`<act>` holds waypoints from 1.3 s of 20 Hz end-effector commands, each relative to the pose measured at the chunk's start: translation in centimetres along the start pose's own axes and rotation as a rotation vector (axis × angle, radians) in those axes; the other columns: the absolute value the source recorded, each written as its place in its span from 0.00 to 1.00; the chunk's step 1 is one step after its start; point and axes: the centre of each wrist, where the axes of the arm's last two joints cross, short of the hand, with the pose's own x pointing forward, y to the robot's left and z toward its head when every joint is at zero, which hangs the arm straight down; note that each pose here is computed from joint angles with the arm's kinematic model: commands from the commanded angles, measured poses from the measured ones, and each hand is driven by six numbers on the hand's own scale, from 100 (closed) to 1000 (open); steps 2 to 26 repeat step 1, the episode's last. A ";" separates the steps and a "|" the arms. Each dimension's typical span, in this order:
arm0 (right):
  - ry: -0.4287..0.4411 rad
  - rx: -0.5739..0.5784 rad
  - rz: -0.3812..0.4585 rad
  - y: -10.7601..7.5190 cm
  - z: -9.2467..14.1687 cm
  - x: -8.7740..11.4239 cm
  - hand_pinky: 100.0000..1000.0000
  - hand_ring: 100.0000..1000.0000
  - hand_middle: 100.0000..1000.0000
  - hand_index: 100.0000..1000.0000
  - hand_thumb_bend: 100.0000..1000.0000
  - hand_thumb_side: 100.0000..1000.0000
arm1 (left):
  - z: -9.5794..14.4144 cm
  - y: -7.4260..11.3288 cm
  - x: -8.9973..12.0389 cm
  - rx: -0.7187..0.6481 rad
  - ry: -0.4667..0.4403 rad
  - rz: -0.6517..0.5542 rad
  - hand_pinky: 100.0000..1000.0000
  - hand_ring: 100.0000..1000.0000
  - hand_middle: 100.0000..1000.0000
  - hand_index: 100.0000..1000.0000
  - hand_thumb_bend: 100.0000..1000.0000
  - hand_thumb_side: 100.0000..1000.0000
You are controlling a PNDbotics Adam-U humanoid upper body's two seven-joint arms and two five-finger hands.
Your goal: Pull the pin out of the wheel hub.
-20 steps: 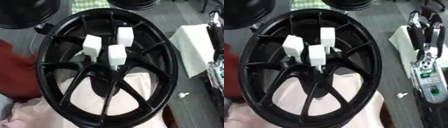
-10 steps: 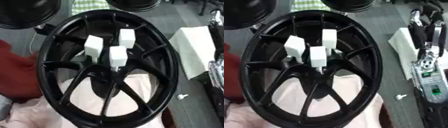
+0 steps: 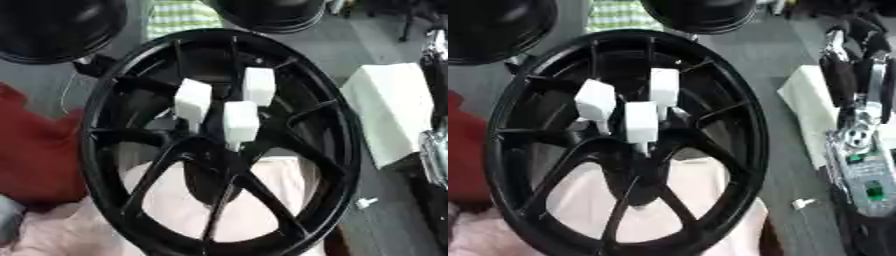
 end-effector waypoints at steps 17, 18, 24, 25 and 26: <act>-0.037 0.008 -0.001 0.0 -0.3 0.9 0.85 0.95 0.68 0.75 0.00 0.50 | -0.2 -0.2 0.6 -0.022 -0.031 -0.013 0.68 0.52 0.44 0.69 0.00 0.74; -0.037 0.008 -0.001 0.0 -0.3 0.9 0.85 0.95 0.68 0.75 0.00 0.50 | -0.2 -0.2 0.6 -0.022 -0.031 -0.013 0.68 0.52 0.44 0.69 0.00 0.74; -0.037 0.008 -0.001 0.0 -0.3 0.9 0.85 0.95 0.68 0.75 0.00 0.50 | -0.2 -0.2 0.6 -0.022 -0.031 -0.013 0.68 0.52 0.44 0.69 0.00 0.74; -0.037 0.008 -0.001 0.0 -0.3 0.9 0.85 0.95 0.68 0.75 0.00 0.50 | -0.2 -0.2 0.6 -0.022 -0.031 -0.013 0.68 0.52 0.44 0.69 0.00 0.74; -0.037 0.008 -0.001 0.0 -0.3 0.9 0.85 0.95 0.68 0.75 0.00 0.50 | -0.2 -0.2 0.6 -0.022 -0.031 -0.013 0.68 0.52 0.44 0.69 0.00 0.74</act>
